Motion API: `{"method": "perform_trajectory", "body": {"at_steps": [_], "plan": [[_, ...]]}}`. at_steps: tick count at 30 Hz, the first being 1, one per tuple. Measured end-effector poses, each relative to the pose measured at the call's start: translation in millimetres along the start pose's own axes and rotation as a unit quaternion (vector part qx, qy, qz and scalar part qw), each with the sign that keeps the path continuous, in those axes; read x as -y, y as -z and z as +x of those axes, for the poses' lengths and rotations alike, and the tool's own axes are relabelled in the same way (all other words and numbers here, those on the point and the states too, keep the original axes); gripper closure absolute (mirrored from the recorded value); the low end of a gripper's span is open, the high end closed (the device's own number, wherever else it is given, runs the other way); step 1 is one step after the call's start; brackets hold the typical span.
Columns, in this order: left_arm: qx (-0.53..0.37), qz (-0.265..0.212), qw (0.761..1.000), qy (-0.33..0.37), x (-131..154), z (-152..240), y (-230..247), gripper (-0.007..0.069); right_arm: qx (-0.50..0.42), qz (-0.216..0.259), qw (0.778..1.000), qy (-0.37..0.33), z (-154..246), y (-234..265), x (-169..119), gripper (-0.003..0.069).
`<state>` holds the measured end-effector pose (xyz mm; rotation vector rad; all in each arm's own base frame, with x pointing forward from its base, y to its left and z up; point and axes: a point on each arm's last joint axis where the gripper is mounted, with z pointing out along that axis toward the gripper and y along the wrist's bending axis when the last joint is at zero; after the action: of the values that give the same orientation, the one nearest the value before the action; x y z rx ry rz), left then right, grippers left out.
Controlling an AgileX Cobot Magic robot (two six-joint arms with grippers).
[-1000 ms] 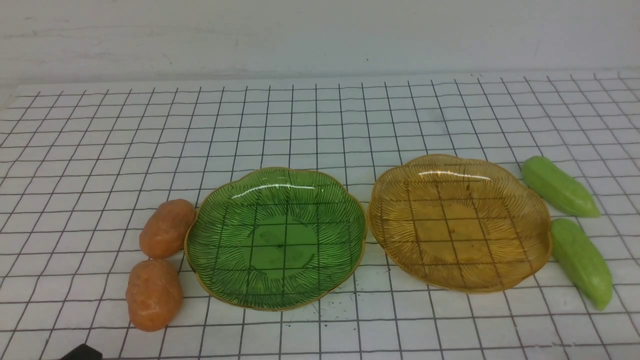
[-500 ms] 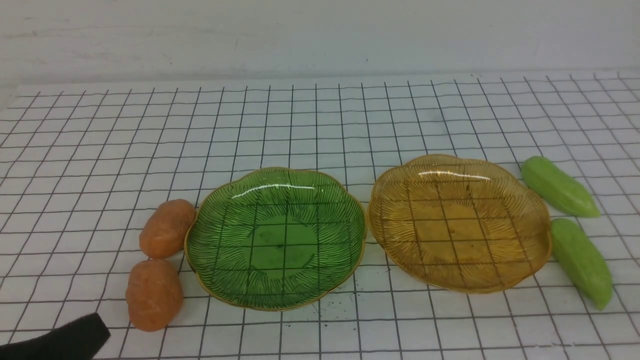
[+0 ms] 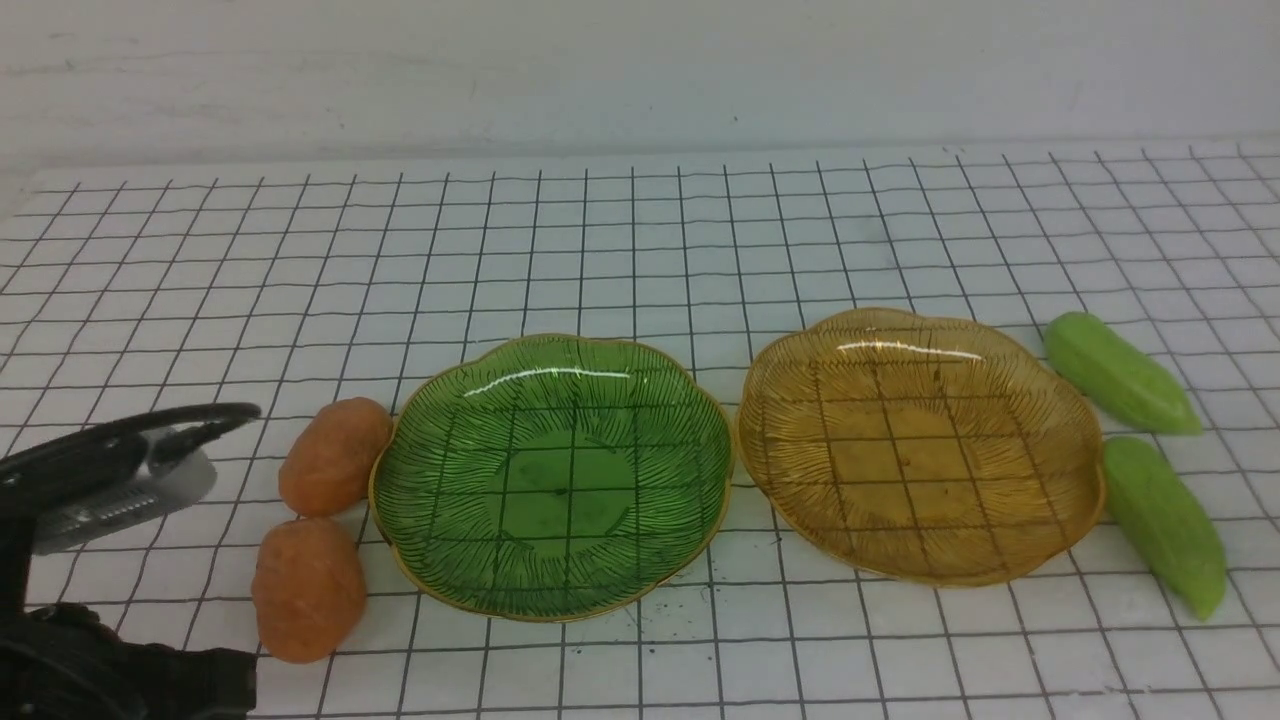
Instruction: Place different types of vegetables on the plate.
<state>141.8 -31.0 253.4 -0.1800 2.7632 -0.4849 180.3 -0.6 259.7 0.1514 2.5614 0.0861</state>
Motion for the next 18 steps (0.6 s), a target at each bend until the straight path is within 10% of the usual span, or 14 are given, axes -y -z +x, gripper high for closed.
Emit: {"method": "perform_trajectory", "body": {"at_steps": [18], "plan": [[0.038,-0.001,0.999,-0.017,0,-8,-1,0.0629,-0.077,0.053,0.995,0.023,-58,-119,7,0.0232]]}}
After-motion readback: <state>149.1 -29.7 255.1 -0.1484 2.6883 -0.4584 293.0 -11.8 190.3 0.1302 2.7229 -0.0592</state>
